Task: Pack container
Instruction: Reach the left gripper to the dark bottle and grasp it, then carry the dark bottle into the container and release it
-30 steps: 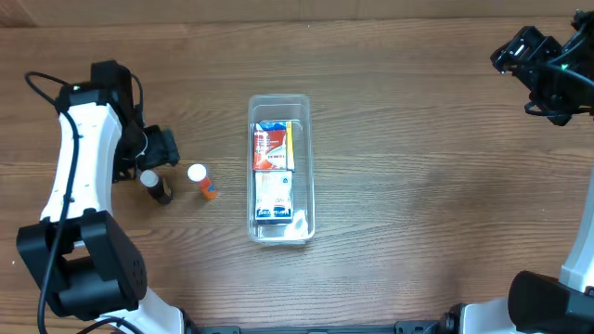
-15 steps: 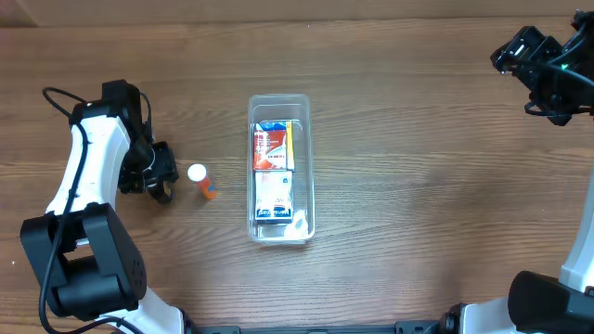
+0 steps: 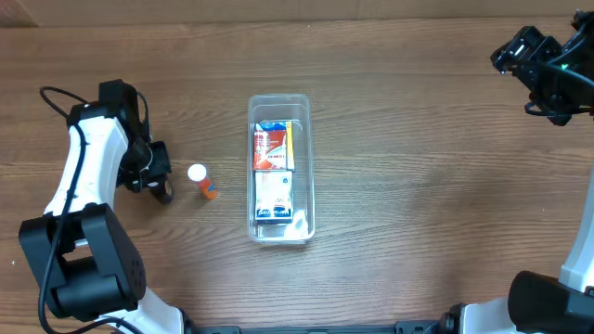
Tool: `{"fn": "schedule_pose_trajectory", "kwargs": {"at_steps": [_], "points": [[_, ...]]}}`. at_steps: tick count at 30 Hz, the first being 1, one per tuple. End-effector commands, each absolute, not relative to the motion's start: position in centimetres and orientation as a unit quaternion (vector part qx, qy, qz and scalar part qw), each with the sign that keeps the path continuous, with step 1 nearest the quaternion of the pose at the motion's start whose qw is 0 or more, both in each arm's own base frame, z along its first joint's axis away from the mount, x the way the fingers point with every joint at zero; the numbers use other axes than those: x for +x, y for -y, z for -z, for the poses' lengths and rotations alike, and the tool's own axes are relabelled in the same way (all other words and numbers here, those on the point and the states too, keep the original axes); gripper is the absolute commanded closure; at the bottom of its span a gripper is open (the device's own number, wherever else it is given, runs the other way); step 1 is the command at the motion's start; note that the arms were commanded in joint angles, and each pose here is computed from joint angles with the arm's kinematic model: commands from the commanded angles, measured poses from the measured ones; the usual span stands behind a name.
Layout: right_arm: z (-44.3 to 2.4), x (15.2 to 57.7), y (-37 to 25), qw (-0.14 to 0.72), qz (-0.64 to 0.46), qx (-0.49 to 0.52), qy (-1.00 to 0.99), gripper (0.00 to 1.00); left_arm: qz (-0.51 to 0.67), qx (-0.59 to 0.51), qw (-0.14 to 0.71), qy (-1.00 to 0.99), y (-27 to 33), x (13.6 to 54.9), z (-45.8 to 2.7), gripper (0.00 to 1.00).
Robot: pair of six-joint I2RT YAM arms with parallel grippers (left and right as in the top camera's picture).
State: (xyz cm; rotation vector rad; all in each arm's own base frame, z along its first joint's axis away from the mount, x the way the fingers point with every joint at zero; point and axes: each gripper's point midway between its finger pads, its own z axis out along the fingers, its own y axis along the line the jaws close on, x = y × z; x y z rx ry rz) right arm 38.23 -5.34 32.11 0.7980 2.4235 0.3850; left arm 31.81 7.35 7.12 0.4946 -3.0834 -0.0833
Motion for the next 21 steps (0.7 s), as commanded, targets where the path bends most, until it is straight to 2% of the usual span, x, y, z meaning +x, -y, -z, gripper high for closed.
{"fn": "schedule_pose_trajectory", "kwargs": {"at_steps": [1,5,8,15,17,21], "points": [[-32.6,38.2,5.2,0.283,-0.147,0.293,-0.901,0.0,0.029,0.156,0.017,0.987,-7.5,31.5,-7.6,0.85],[-32.6,38.2,5.2,0.283,-0.147,0.293,-0.901,0.0,0.03,0.156,-0.002,0.987,-7.7,32.4,-11.6,0.86],[-32.6,38.2,5.2,0.283,-0.147,0.293,-0.901,0.0,0.022,0.147,-0.052,0.988,-6.9,33.9,-17.5,0.86],[-32.6,38.2,5.2,0.283,-0.147,0.293,-0.901,0.0,-0.03,0.07,-0.188,0.979,0.4,35.4,-28.7,0.84],[-32.6,38.2,5.2,0.283,-0.147,0.293,-0.901,0.0,-0.045,0.04,-0.221,0.973,3.6,35.6,-30.4,0.82],[-32.6,38.2,5.2,0.283,-0.147,0.293,-0.901,0.0,-0.072,-0.009,-0.236,0.969,9.1,35.8,-30.7,0.81]]}}
